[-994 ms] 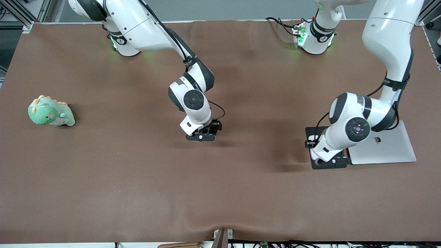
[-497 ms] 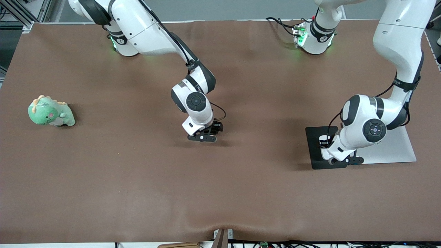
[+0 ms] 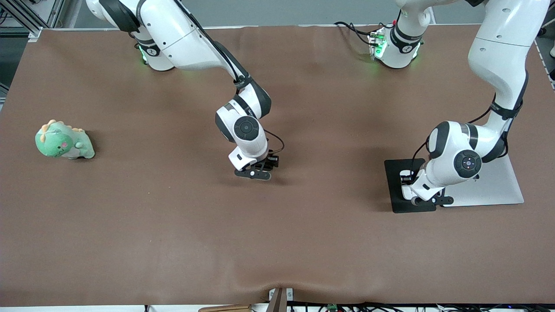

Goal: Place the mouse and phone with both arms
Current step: 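Carry the phone toward the plush toy while the left gripper releases the mouse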

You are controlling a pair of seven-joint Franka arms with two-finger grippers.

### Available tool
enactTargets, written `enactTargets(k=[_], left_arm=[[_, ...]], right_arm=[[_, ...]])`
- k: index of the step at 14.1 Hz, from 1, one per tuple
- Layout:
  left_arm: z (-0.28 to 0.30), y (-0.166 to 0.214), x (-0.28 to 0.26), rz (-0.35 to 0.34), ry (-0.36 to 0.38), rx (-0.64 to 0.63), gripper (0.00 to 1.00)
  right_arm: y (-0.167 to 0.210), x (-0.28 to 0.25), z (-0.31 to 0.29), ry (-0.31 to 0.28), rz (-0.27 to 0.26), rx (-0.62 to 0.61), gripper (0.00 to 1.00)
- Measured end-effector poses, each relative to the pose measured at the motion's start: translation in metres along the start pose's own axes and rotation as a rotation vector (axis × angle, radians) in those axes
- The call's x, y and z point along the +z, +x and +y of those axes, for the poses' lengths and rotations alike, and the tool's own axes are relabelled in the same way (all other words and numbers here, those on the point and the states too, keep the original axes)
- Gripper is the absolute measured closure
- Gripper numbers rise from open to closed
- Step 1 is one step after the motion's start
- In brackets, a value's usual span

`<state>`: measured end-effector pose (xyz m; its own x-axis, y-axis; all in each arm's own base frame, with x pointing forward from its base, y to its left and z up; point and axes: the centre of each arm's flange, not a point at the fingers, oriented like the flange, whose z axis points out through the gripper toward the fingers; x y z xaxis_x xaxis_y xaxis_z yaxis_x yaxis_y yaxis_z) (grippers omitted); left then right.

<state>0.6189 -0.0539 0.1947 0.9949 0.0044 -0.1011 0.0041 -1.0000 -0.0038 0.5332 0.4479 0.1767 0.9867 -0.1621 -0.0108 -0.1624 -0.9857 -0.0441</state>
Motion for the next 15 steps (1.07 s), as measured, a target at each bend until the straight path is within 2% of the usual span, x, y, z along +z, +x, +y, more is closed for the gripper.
enactTargets(k=[3,6,9,12,13,15], left_arm=[[-0.003,0.001,0.002,0.013,-0.005,0.008,0.38],[-0.005,0.001,0.007,0.018,-0.009,0.004,0.38],[-0.009,0.002,0.009,0.018,-0.011,-0.001,0.38],[-0.015,0.002,0.01,0.017,-0.012,-0.008,0.37],[-0.015,0.002,0.01,0.017,-0.012,-0.008,0.33],[-0.015,0.002,0.009,0.02,-0.012,-0.008,0.14]], right_arm=[[0.024,-0.022,0.012,0.004,0.014,0.04,0.2],[0.068,-0.077,0.057,-0.015,-0.001,0.127,0.2],[0.115,-0.112,0.147,-0.005,-0.038,0.112,0.2],[0.148,-0.107,0.274,0.017,-0.097,0.047,0.2],[0.154,-0.102,0.312,0.018,-0.112,0.026,0.2],[0.164,-0.094,0.378,0.031,-0.128,-0.044,0.2]])
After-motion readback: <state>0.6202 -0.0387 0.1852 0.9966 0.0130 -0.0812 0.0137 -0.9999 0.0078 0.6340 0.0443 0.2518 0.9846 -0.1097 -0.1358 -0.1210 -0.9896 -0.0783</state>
